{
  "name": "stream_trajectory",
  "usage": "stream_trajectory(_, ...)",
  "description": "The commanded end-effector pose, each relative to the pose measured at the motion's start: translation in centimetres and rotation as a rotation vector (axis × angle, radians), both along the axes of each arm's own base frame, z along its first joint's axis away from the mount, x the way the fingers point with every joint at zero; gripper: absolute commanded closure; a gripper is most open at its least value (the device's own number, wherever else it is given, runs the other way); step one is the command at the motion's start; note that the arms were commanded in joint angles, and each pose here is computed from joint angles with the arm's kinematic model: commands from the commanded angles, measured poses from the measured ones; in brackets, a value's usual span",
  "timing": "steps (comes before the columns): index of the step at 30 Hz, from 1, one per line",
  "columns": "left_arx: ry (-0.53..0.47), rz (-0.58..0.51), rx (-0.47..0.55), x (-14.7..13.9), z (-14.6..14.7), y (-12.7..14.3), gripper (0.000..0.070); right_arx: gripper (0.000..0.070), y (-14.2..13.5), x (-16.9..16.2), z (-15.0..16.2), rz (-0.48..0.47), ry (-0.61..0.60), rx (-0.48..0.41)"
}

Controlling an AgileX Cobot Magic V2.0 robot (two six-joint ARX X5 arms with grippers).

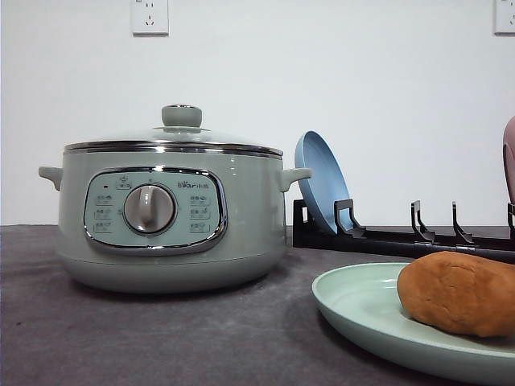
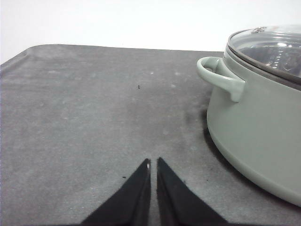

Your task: Transfer potato from steamer to green plate

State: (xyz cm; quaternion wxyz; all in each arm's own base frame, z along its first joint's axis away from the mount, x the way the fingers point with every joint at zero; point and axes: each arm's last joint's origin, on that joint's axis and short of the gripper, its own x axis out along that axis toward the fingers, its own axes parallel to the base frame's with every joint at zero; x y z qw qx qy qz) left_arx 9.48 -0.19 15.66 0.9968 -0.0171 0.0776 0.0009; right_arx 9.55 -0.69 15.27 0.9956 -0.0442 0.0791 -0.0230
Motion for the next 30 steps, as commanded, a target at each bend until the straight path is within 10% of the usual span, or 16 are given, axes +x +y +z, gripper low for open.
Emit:
stream_trajectory(1, 0.024, 0.003, 0.012, 0.08, -0.73, 0.02, 0.0684, 0.0685, -0.03, 0.03, -0.04, -0.004, -0.009, 0.011)
stream_trajectory(30, 0.024, 0.003, 0.013, 0.08, -0.73, 0.02, 0.0684, 0.0685, -0.03, 0.03, -0.04, -0.004, -0.009, 0.010)
